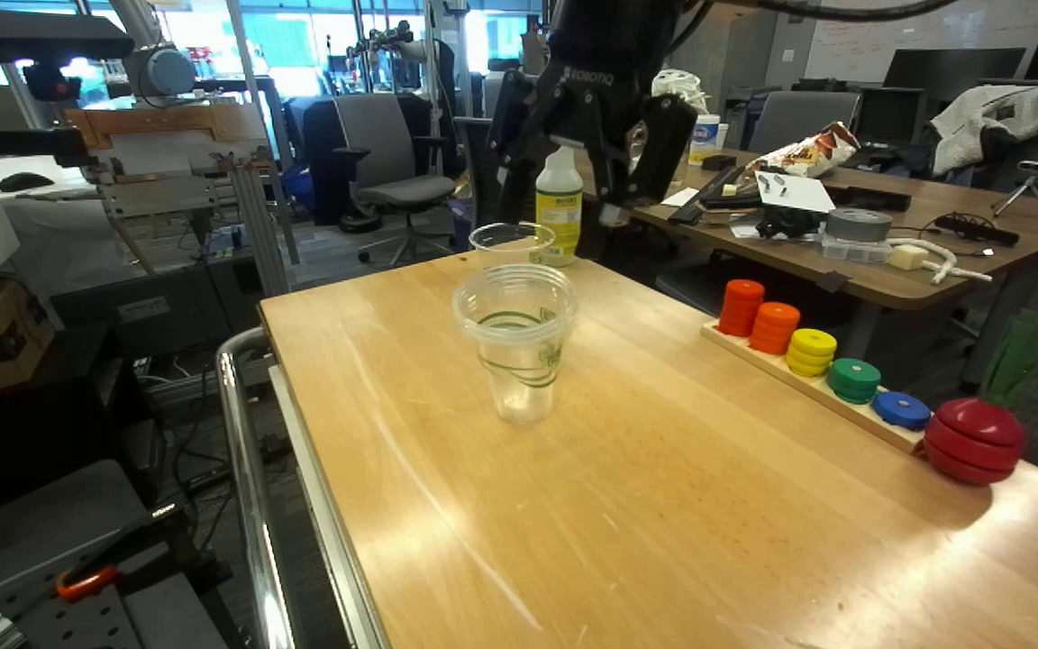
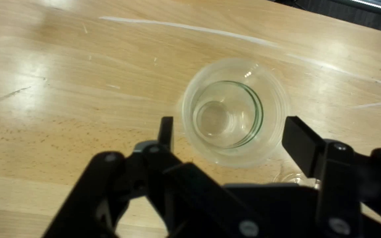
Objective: Place all the cups in one cup
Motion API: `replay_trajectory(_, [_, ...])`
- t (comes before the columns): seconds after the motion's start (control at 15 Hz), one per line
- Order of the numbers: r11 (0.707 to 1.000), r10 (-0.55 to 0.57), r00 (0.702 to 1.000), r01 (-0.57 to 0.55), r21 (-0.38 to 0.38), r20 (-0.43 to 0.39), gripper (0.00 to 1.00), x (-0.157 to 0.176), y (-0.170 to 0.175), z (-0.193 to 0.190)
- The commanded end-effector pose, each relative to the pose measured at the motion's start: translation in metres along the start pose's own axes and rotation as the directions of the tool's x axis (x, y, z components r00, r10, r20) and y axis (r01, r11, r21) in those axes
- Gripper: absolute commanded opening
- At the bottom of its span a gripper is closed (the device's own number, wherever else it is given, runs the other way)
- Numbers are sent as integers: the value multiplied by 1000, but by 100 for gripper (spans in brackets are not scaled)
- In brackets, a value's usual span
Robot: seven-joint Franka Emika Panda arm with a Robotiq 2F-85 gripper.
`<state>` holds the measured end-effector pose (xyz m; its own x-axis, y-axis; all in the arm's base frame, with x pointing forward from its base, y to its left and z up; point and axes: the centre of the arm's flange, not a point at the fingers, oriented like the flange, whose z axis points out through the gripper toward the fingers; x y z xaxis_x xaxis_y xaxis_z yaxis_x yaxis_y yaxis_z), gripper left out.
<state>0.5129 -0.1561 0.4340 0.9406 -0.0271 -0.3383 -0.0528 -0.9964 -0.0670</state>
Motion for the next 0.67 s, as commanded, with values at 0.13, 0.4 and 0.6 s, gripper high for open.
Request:
replay_trajectory(0.13, [997,22,999,-24,-74,-30,100,-6,-5,3])
replay_trajectory(0.4, [995,21,999,-25,-101,-40,100,-3,0,9])
replay_trajectory(0.6, [995,17,999,-21,-98,-44,100,2,6,13])
